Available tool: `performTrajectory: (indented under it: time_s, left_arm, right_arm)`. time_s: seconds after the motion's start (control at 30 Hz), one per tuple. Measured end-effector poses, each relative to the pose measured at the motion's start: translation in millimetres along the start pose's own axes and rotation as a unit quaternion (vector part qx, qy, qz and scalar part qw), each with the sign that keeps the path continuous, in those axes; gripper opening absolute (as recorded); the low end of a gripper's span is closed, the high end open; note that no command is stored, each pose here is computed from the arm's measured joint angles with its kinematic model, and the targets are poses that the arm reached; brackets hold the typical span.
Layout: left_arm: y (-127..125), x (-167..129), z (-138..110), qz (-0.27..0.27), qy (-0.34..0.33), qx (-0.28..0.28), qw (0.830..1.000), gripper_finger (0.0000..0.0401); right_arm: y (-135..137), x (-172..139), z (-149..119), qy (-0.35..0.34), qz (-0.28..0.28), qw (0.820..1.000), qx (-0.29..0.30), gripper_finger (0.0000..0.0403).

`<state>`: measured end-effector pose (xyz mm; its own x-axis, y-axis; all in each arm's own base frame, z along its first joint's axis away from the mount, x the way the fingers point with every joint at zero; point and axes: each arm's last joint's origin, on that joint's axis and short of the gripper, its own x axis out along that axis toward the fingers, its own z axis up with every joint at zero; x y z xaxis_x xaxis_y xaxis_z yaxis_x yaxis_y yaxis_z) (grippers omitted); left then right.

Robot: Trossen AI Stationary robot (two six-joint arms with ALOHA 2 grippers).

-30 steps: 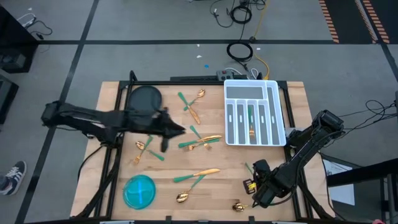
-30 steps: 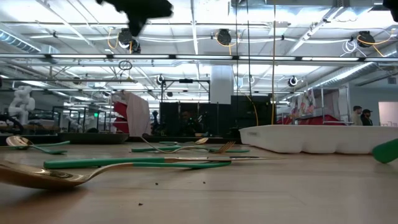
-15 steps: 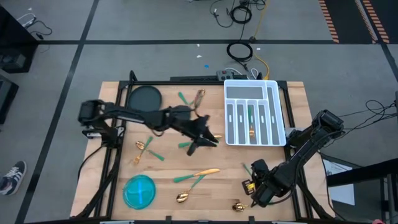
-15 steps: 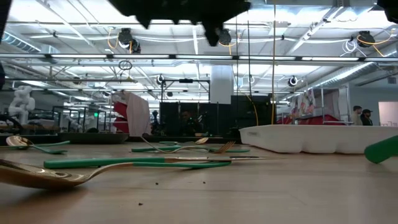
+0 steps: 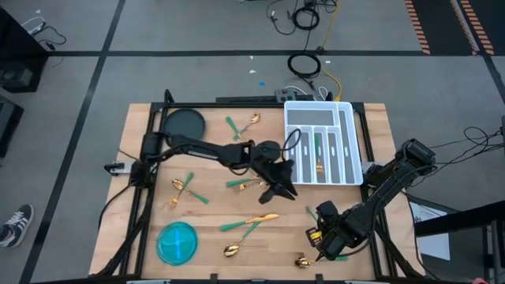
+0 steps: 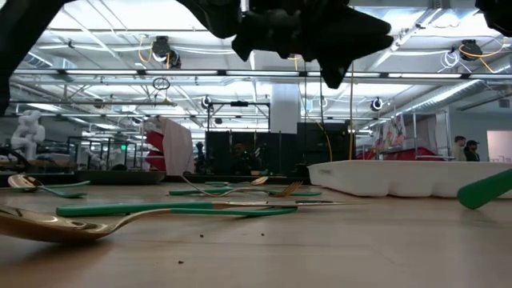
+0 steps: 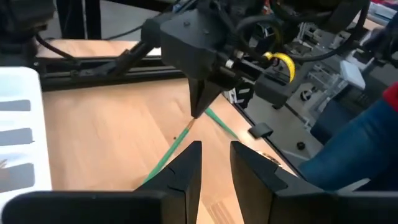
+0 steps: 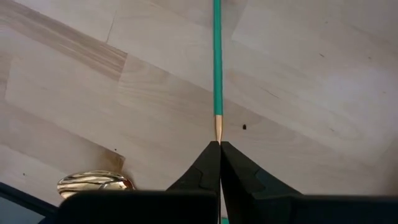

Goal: Sort silverware
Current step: Put the bottom right green table knife into the middle left slot of the white silverware tray

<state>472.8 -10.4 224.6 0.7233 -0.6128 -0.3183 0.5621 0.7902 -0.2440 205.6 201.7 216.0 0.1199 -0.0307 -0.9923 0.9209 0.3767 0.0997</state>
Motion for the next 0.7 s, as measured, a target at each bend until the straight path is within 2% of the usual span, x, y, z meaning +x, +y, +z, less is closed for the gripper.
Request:
performTrajectory:
  time_s: [0.17, 0.27, 0.43, 0.7]
  left_arm:
    - [5.2, 8.8, -4.6, -0.003, 0.008, 0.016, 1.0, 0.0092]
    - [5.3, 10.7, -10.8, -0.005, 0.036, 0.026, 0.999, 0.0092]
    - [1.4, 13.4, -16.9, 0.004, 0.066, 0.069, 0.995, 0.0092]
    - [-7.2, 19.5, -19.2, 0.004, 0.08, 0.071, 0.994, 0.0092]
  right_arm:
    - [0.2, 0.0, 0.2, 0.0, 0.0, 1.0, -0.012, 0.0]
    - [0.7, 0.1, 0.3, 0.001, 0.003, 1.0, -0.02, 0.0]
    - [2.8, 0.2, 0.9, 0.004, 0.011, 0.999, -0.034, 0.0]
    - [12.5, 2.2, 19.4, 0.004, 0.022, 0.998, -0.062, 0.0]
